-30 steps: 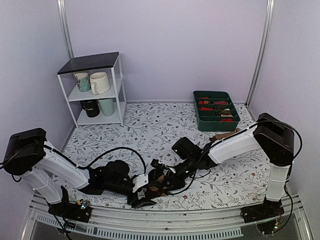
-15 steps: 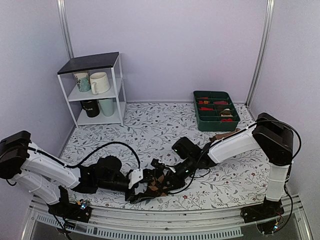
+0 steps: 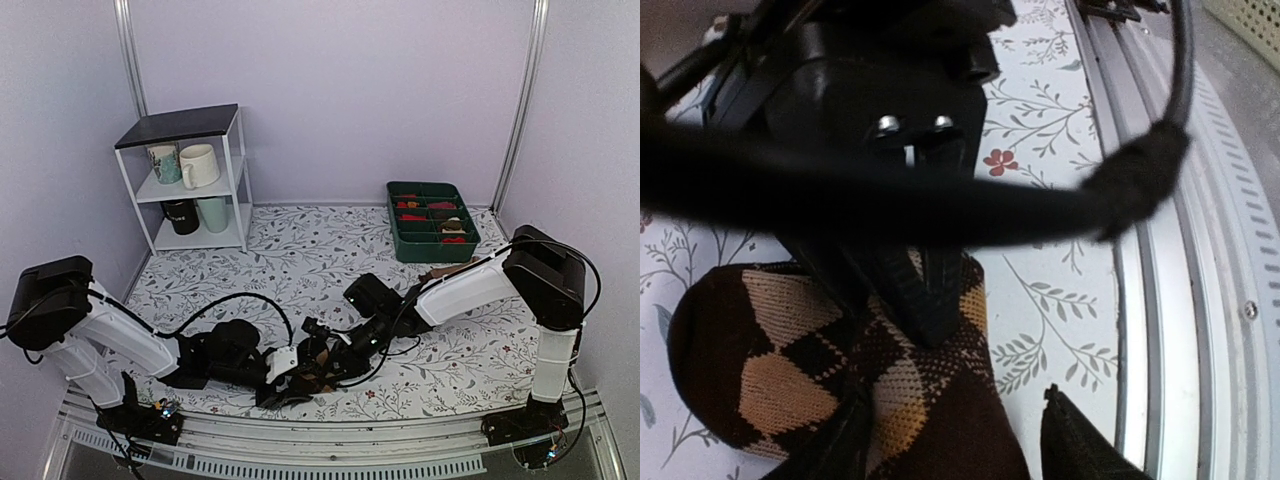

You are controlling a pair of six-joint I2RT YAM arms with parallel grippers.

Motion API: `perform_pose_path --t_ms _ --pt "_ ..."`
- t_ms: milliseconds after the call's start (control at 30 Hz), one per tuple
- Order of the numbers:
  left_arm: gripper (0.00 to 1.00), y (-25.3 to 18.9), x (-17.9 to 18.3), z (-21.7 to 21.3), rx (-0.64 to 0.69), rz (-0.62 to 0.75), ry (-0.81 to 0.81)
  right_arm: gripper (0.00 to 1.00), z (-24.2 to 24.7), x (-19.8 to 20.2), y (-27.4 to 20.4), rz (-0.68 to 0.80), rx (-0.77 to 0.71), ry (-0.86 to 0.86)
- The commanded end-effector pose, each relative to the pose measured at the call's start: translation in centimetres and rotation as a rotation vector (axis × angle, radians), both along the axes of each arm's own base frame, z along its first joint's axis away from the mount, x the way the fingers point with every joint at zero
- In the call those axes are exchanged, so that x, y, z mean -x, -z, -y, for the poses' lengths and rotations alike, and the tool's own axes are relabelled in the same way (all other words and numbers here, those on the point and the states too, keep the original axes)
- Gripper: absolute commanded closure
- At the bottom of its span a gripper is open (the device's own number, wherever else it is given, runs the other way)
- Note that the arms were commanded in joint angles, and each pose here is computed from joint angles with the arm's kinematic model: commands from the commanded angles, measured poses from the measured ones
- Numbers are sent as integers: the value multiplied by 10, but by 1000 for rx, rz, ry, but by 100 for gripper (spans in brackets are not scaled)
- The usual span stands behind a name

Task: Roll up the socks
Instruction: Roll a pair of socks at the center of the board.

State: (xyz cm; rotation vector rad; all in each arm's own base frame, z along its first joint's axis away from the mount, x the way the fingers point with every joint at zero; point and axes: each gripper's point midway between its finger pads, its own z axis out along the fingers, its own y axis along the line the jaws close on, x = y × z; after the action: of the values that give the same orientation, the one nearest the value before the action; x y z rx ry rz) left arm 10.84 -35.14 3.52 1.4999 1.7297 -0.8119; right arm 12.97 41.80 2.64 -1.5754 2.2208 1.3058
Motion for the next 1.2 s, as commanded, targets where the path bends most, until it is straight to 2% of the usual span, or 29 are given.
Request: perform_pose_path --t_ms 0,67,300,367,433,533,567,600,700,767,867,1000,1167 --pt "48 14 9 -1 -47 -52 21 86 67 23 86 -75 392 52" --pt "53 18 10 -1 -60 -69 19 86 67 22 85 -75 390 52" --pt "62 34 11 -4 -104 -133 -12 86 63 21 83 -69 376 49" --pt "70 39 11 -4 -120 -156 -23 85 61 19 82 -62 370 51" --pt "72 45 10 -6 -136 -184 -38 85 58 15 77 -49 355 56" --pt "87 49 10 -10 -146 -240 -63 82 53 8 71 -25 331 71" --pt "98 49 9 -11 -142 -267 -74 80 50 5 67 -14 316 76" --pt "100 49 9 -12 -137 -297 -82 76 47 0 62 8 294 85" --pt "100 48 10 -17 -130 -384 -111 63 38 -22 38 134 199 146" --pt "100 50 9 -19 -137 -429 -134 60 33 -43 11 259 102 215" --pt "100 52 10 -22 -150 -490 -153 52 28 -61 -46 467 -126 281" --pt "100 57 12 -24 -172 -568 -165 45 38 -41 -97 656 -414 216" --pt "100 61 17 -30 -183 -668 -181 44 36 -7 -83 710 -445 51"
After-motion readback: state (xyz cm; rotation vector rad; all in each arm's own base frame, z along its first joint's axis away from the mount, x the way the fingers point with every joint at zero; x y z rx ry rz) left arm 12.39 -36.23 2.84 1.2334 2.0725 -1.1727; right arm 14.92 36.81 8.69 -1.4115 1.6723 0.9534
